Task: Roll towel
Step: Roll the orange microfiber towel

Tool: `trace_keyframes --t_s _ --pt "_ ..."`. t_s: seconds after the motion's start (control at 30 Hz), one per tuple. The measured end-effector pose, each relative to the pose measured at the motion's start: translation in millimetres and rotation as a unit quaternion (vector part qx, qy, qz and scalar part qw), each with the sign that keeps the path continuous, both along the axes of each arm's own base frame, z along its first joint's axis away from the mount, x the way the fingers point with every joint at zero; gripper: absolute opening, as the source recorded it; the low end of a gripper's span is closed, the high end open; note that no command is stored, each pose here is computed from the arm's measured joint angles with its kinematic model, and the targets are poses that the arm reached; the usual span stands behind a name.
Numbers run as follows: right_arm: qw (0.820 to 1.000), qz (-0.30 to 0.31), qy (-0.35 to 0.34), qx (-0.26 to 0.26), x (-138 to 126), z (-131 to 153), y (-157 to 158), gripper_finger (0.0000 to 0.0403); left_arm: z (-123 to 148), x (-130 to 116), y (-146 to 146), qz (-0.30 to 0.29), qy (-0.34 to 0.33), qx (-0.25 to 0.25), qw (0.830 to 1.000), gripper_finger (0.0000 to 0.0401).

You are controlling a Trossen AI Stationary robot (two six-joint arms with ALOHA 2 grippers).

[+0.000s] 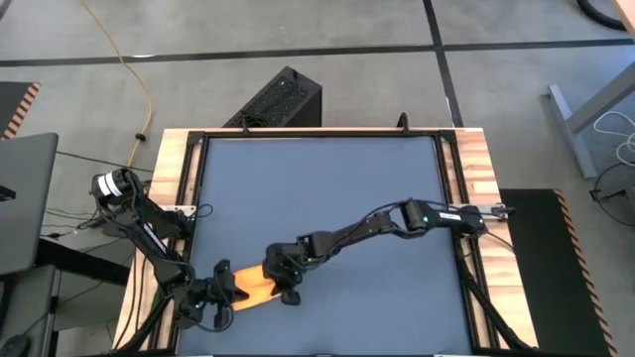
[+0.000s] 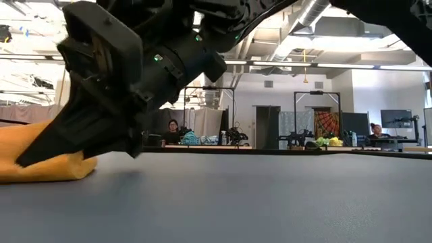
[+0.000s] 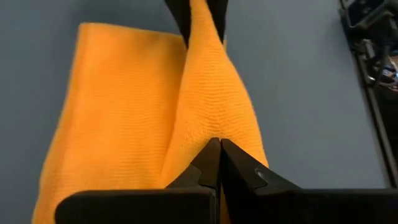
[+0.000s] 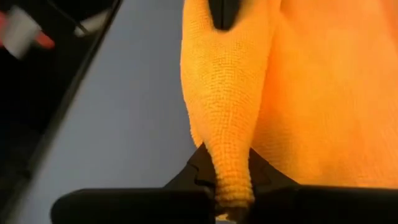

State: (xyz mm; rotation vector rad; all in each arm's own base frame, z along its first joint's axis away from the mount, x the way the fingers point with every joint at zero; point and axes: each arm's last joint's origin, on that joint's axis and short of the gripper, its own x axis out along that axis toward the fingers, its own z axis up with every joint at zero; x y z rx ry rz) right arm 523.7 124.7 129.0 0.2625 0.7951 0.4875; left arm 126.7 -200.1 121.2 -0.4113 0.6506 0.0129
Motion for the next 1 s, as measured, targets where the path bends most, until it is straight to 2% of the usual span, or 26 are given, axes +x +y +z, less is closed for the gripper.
trace_keyframes --t_s 0.2,0.43,0.57,0.73,1.0 --pt "0.993 -0.056 0.072 0.07 -0.2 -2.0 -10.7 0.0043 -2.3 2.9 5.3 0.016 0.008 0.005 1.0 0.0" --pt "0.986 -0.098 0.109 0.073 -1.9 -6.7 -14.8 0.0054 -9.1 7.6 16.6 0.039 0.027 -0.004 0.999 0.0" --pt "0.986 -0.103 0.106 0.072 -1.5 -6.1 -14.9 0.0061 -12.7 9.2 22.0 0.045 0.047 -0.008 0.998 0.0" --pt "0.982 -0.12 0.115 0.091 0.0 -5.6 -19.4 0.0103 -13.4 11.1 23.9 0.043 0.059 -0.01 0.997 0.0" --pt "0.975 -0.108 0.151 0.119 -2.4 1.8 -43.6 0.0193 -14.2 10.7 25.1 0.048 0.065 -0.009 0.997 0.0"
